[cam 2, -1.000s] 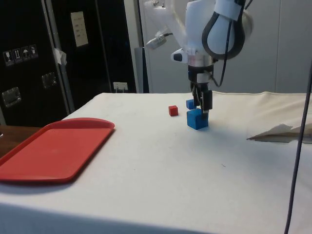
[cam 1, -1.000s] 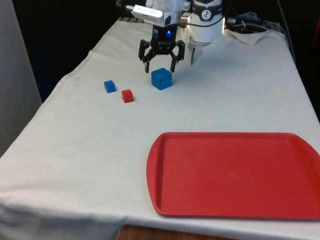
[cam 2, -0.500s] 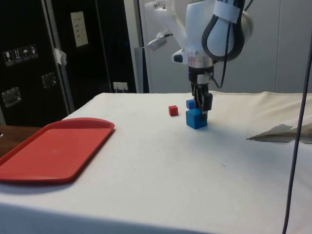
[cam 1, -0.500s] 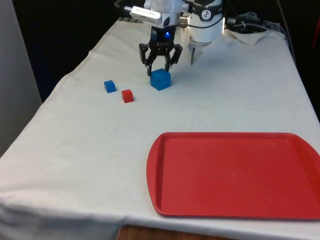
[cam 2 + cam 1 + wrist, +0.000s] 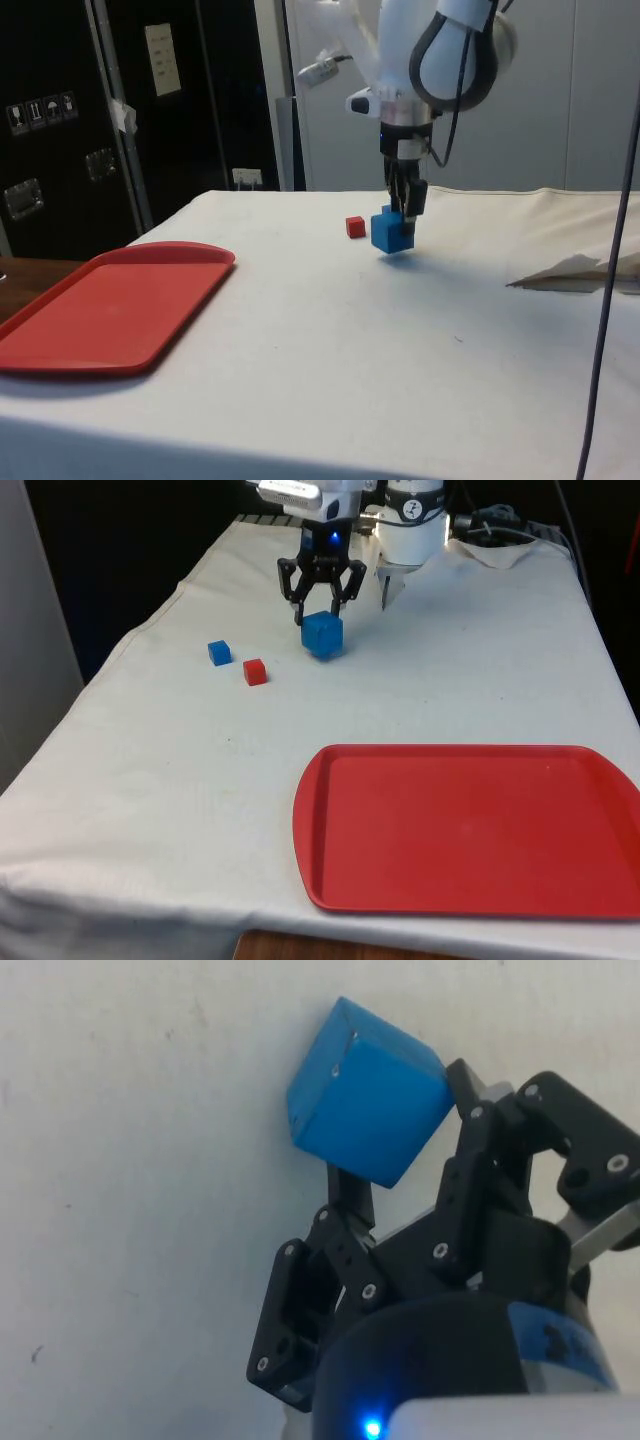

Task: Pick up the largest block and place it onto the tray.

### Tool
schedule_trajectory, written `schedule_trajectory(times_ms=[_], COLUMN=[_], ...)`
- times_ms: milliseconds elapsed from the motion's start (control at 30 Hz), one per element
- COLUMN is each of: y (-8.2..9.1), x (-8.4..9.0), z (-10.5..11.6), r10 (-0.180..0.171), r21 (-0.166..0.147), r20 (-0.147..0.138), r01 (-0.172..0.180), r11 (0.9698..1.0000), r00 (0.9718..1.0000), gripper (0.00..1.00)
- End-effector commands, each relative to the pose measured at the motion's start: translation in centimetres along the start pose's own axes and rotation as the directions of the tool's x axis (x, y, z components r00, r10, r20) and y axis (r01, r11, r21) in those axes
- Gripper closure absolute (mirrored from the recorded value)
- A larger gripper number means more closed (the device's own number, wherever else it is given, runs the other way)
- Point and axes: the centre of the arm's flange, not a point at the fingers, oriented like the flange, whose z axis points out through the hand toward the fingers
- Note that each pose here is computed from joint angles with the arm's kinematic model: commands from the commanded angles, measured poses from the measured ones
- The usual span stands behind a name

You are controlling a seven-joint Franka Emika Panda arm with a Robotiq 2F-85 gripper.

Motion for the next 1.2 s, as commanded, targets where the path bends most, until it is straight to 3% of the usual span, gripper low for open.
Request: schedule_trajectory(times_ms=[0,233,533,733,1167], y=[0.6,1.0,2.1,2.8,4.0], x=[0.2,1.1,2.9,5.2,8.6], z=[-0.3,-2.1,-3.7,-4.9,-7.1], r10=[0.000,0.007,0.009,0.012,0.014], r21=[-0.004,0.009,0.001,-0.005,-0.022], r20=[0.005,-0.032,-0.053,-0.055,-0.071], r01=[0.000,-0.006,-0.009,-0.013,-0.015], r11=[1.0000,0.9999,1.0000,0.9999,0.9996], r00=[1.0000,0.9995,0.9985,0.9984,0.9974], gripper=[0.89,0.89,0.89,0.89,0.89])
